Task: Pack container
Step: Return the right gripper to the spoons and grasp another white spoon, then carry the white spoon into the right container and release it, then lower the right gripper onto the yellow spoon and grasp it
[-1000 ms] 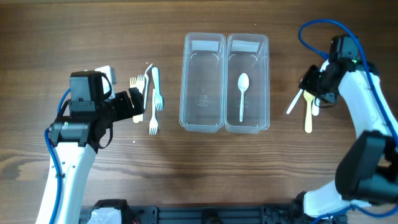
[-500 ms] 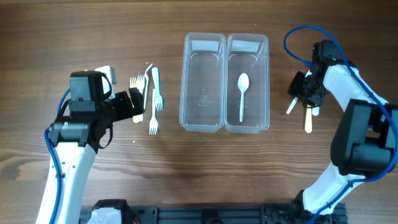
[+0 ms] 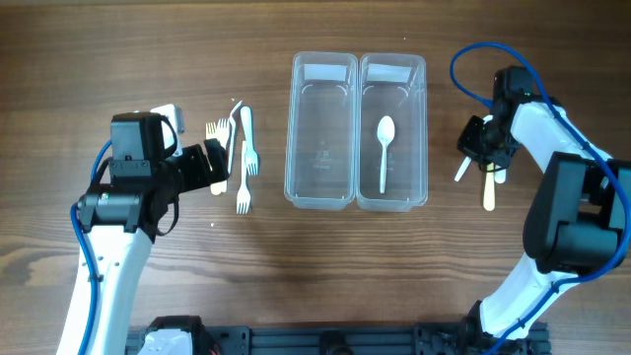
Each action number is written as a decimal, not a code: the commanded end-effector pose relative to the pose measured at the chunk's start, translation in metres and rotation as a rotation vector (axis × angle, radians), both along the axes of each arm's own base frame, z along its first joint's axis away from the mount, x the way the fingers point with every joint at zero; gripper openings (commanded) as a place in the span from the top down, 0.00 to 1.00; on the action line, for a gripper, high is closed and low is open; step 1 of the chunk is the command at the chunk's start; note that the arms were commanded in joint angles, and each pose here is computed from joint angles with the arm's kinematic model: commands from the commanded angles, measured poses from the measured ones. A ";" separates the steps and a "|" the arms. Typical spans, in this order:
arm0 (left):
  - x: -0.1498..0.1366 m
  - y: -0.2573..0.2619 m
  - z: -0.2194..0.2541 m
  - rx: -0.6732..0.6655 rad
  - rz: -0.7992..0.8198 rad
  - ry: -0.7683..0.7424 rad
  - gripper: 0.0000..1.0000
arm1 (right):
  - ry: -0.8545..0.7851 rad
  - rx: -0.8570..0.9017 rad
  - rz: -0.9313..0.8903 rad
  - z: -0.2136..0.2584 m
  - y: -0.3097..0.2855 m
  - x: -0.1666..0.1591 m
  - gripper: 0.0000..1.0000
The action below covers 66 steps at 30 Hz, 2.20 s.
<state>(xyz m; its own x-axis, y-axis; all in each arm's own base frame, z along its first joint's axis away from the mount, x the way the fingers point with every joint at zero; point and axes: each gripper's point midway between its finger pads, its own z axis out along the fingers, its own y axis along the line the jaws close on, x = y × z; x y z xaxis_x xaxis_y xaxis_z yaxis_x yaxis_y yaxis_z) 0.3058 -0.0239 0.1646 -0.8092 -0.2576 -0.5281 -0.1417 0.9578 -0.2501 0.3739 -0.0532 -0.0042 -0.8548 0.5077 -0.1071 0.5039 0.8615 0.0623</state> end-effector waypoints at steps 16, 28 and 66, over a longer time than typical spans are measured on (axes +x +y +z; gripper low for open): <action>0.005 0.000 0.007 -0.003 -0.013 -0.019 0.00 | -0.444 0.080 0.364 0.163 0.121 0.014 0.96; 0.005 0.000 0.007 -0.004 -0.014 -0.019 0.00 | -0.332 0.108 0.517 0.095 0.186 0.021 0.71; 0.005 0.000 0.007 -0.003 -0.013 -0.019 0.00 | 0.055 -0.125 0.306 0.035 -0.029 -0.015 0.53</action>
<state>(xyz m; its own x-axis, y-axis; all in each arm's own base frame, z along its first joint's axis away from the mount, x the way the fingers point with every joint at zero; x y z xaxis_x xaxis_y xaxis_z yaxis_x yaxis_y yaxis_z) 0.3058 -0.0239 0.1646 -0.8092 -0.2576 -0.5281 -0.1417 0.9578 -0.2501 0.3689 -0.0755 0.0403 -0.9660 0.2173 -0.1400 0.2252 0.9733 -0.0435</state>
